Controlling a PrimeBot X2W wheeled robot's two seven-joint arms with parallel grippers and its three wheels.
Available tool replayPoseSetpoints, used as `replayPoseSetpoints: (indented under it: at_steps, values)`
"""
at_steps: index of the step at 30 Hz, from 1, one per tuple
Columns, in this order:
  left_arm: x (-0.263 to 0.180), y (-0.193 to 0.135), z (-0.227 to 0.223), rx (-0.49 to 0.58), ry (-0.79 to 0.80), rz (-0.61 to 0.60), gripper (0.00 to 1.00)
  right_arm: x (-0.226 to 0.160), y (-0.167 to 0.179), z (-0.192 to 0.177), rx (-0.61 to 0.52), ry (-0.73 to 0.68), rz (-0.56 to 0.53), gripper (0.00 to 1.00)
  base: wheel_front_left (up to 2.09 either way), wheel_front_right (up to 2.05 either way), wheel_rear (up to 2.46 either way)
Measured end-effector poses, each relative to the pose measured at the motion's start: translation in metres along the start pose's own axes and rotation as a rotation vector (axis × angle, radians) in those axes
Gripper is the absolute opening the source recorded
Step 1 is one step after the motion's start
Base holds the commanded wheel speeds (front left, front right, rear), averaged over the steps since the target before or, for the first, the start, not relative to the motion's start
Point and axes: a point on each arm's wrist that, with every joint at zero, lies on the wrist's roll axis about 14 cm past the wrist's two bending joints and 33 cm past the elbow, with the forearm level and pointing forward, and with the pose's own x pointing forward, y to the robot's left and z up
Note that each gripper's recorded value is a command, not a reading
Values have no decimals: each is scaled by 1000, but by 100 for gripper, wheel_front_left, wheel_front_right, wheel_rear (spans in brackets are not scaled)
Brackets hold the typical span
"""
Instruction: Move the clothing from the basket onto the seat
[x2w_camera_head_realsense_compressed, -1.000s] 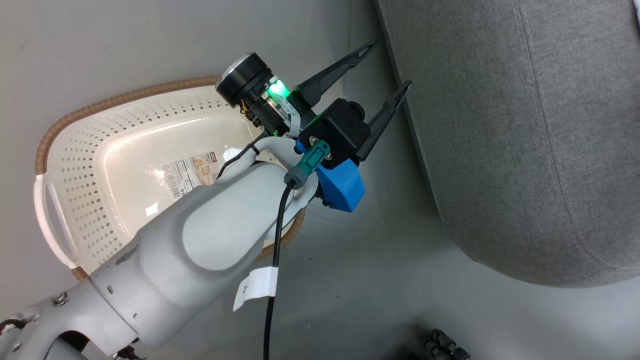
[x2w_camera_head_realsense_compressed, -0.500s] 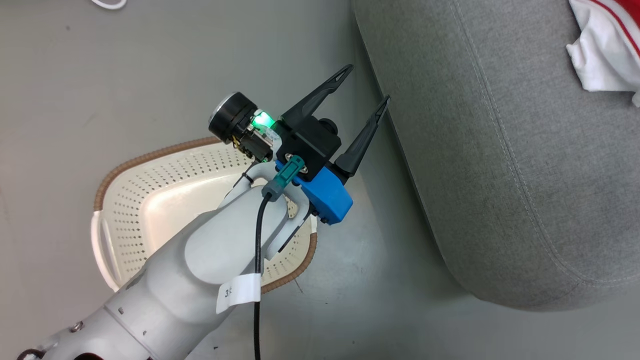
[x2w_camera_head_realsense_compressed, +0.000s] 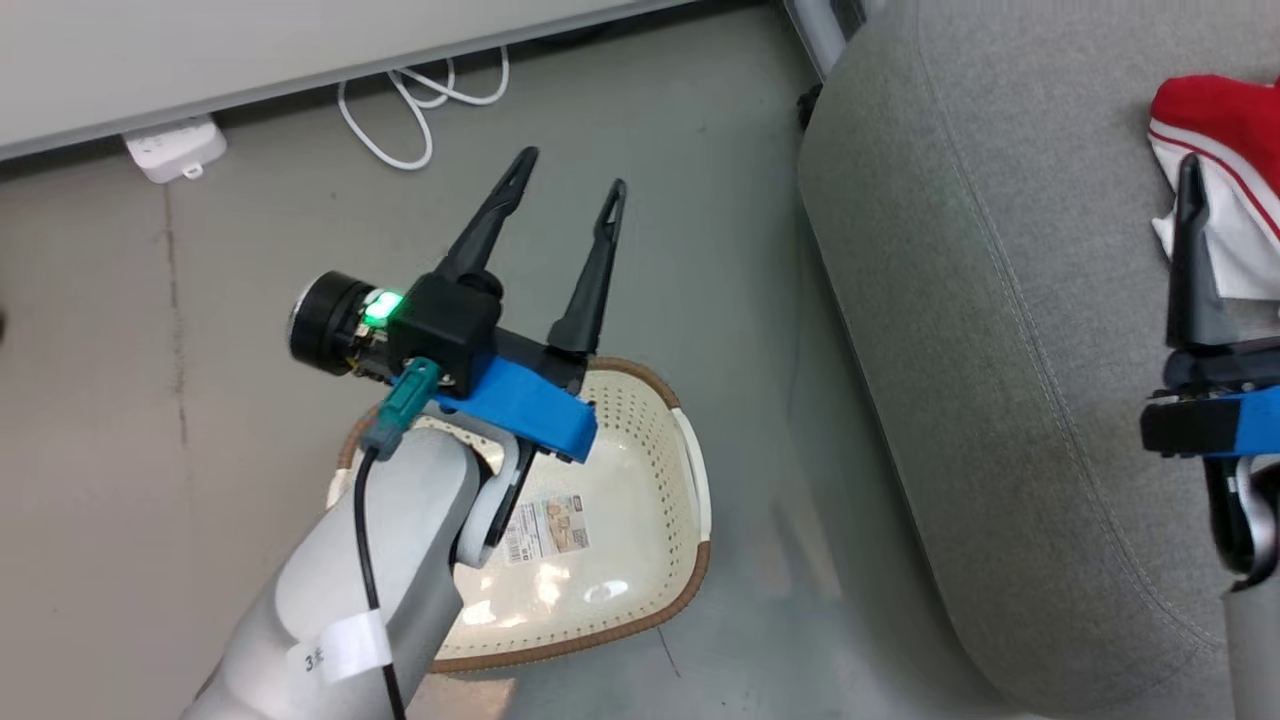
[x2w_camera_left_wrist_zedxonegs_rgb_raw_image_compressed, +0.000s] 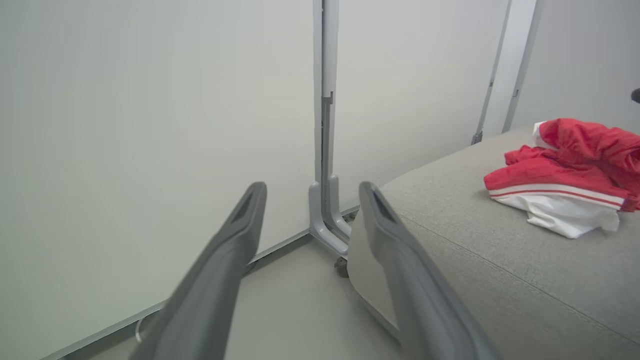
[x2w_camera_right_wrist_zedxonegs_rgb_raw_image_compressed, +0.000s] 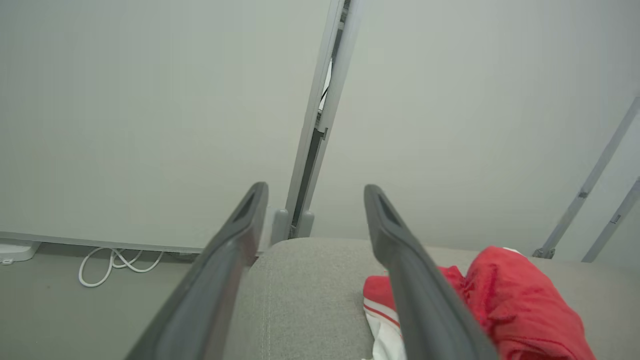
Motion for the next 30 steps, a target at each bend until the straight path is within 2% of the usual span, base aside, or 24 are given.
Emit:
replayPoseSetpoints:
  at_steps: [6,11,21,30]
  values:
    - [-37,40,32,32,-67,168,100,-1,48,24,74,-56,113,100,0,0,0]
    - [-72,60,49,50,-100,273,100,-12,72,33,129,-64,162,100,0,0,0]
    - [-140,82,62,70,-128,434,100,-43,86,30,208,-20,167,100,0,0,0]
    - [-177,80,57,55,-120,481,100,-72,97,18,261,39,172,100,0,0,0]
